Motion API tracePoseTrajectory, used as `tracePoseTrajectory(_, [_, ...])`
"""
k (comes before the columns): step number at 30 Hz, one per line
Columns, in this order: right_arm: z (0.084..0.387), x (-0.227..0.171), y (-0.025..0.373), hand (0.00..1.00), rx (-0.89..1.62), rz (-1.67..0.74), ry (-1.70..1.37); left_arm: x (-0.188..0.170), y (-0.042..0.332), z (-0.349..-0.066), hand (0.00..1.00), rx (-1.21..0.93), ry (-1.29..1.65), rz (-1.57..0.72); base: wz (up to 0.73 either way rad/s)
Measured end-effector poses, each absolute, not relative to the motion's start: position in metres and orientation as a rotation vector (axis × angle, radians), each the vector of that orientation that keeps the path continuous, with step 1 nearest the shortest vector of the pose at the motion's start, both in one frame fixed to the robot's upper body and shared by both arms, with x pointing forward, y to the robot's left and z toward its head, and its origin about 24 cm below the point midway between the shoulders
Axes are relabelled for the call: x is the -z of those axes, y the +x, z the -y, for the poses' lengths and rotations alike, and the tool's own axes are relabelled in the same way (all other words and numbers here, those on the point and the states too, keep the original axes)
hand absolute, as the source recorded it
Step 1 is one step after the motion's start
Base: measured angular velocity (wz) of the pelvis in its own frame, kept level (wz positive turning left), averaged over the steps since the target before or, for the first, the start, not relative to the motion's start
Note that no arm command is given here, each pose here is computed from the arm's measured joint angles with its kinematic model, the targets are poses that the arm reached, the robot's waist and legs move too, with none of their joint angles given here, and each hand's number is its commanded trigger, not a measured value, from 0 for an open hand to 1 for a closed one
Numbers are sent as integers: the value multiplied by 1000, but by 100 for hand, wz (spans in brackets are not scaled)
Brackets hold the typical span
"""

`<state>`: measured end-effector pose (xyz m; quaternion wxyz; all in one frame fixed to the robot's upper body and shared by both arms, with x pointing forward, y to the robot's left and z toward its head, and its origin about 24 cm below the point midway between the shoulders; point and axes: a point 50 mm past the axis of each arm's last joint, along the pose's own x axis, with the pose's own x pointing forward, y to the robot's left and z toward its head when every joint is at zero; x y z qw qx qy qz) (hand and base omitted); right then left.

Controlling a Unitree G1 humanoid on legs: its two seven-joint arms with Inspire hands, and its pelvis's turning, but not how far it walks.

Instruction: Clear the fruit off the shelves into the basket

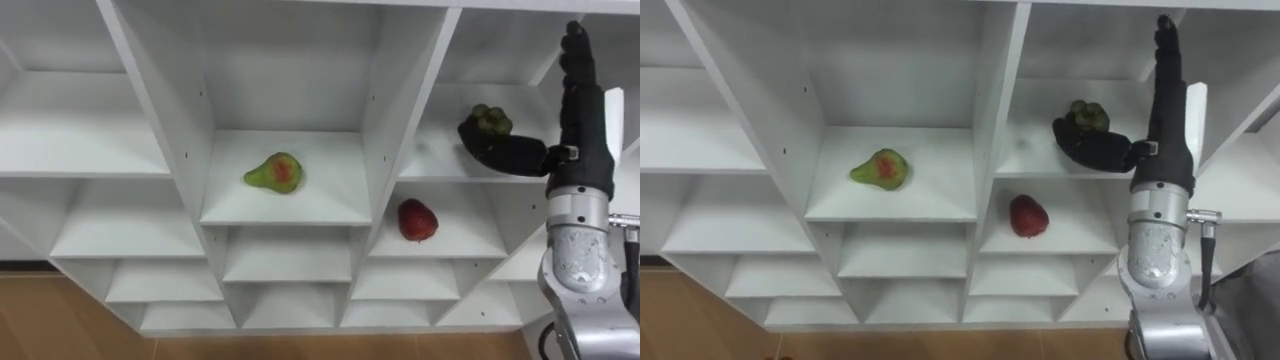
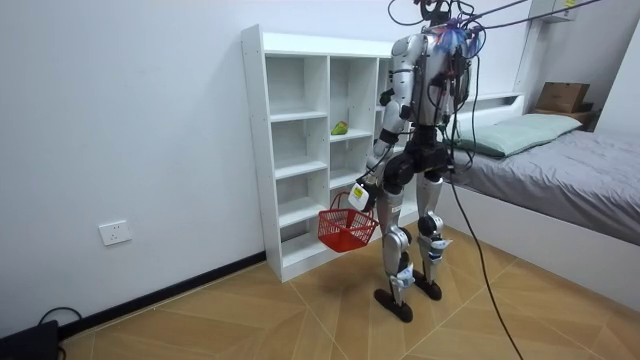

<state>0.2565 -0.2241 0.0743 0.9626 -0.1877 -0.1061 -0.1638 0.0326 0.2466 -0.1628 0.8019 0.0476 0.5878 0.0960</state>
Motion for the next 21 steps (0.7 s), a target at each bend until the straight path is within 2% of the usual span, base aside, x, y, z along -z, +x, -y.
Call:
tracePoseTrajectory(9, [224, -73, 257, 0, 333, 211, -380, 162, 34, -248, 100, -193, 99, -1257, 0])
tracePoseTrajectory(21, [233, -51, 261, 0, 342, 80, -394, 162, 35, -249, 100, -179, 112, -1268, 3])
